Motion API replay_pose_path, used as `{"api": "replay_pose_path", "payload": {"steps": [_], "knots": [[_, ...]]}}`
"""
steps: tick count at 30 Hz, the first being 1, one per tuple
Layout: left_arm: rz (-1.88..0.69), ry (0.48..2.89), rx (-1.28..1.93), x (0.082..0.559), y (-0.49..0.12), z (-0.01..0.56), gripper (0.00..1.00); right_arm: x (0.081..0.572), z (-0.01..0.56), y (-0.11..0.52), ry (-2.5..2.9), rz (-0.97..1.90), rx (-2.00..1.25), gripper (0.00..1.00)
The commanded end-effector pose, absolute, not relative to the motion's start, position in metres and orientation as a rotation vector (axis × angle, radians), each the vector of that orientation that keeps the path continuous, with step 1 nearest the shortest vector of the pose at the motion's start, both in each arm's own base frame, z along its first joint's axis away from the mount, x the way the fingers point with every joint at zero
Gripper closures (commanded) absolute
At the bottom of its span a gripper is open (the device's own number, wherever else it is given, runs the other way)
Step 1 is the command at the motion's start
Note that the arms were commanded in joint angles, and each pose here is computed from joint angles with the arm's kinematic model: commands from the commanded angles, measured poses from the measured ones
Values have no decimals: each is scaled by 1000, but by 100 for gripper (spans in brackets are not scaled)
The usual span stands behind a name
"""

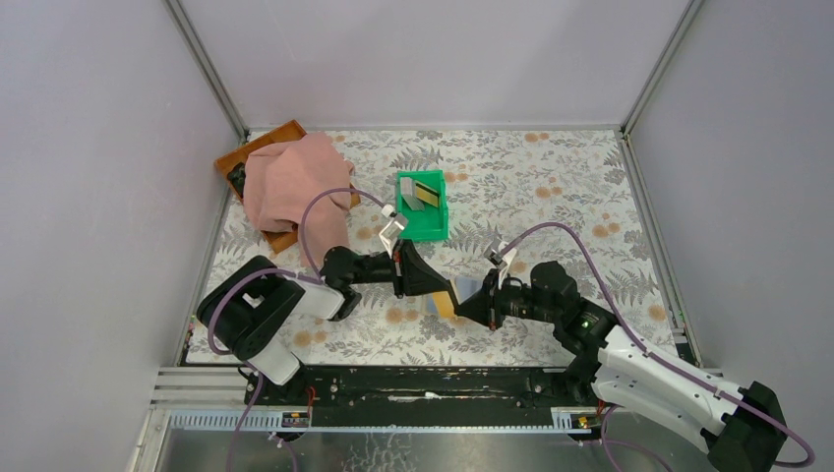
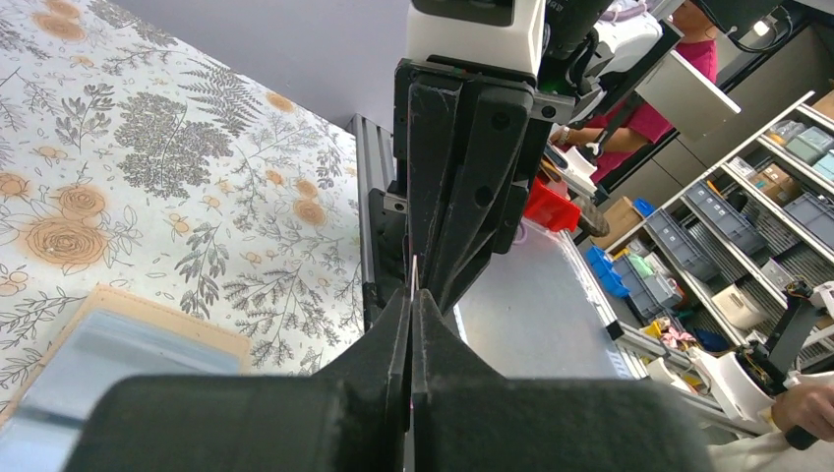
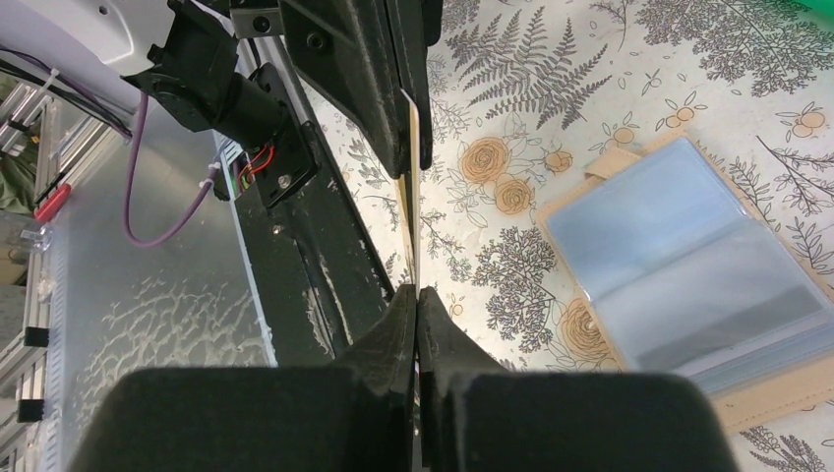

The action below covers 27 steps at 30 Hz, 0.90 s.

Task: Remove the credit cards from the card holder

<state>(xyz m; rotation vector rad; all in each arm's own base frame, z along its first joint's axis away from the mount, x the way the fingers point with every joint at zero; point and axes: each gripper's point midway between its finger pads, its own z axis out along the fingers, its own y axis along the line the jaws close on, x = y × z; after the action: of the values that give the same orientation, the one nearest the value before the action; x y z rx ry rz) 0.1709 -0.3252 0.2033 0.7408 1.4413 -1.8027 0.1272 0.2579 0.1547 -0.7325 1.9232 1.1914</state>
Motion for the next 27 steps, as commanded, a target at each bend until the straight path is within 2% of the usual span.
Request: {"api": "replay_pose_path", "payload": {"steps": [1, 3, 5, 7, 9, 11, 19, 27], "knots": [[-1781, 1363, 791, 162, -319, 211, 100, 131, 175, 263, 1856, 1197, -749, 100], [-1765, 1369, 755, 167, -317, 210, 100, 136, 173, 261, 1872, 1170, -720, 99], [-1737, 1380, 676, 180, -314, 212, 100, 151, 171, 253, 1900, 1078, -644, 70], [-1687, 1415, 520, 207, -306, 212, 100, 179, 174, 228, 1909, 899, -428, 48], [-1608, 1422, 330, 238, -293, 214, 100, 205, 176, 187, 1862, 699, -181, 41], [-1538, 1441, 222, 263, -286, 213, 100, 209, 182, 170, 1806, 652, -107, 32], [-1025, 1586, -156, 378, -255, 188, 100, 213, 154, 161, 1898, 556, -75, 28], [-640, 1663, -271, 450, -237, 180, 100, 220, 137, 170, 1939, 534, -102, 28]]}}
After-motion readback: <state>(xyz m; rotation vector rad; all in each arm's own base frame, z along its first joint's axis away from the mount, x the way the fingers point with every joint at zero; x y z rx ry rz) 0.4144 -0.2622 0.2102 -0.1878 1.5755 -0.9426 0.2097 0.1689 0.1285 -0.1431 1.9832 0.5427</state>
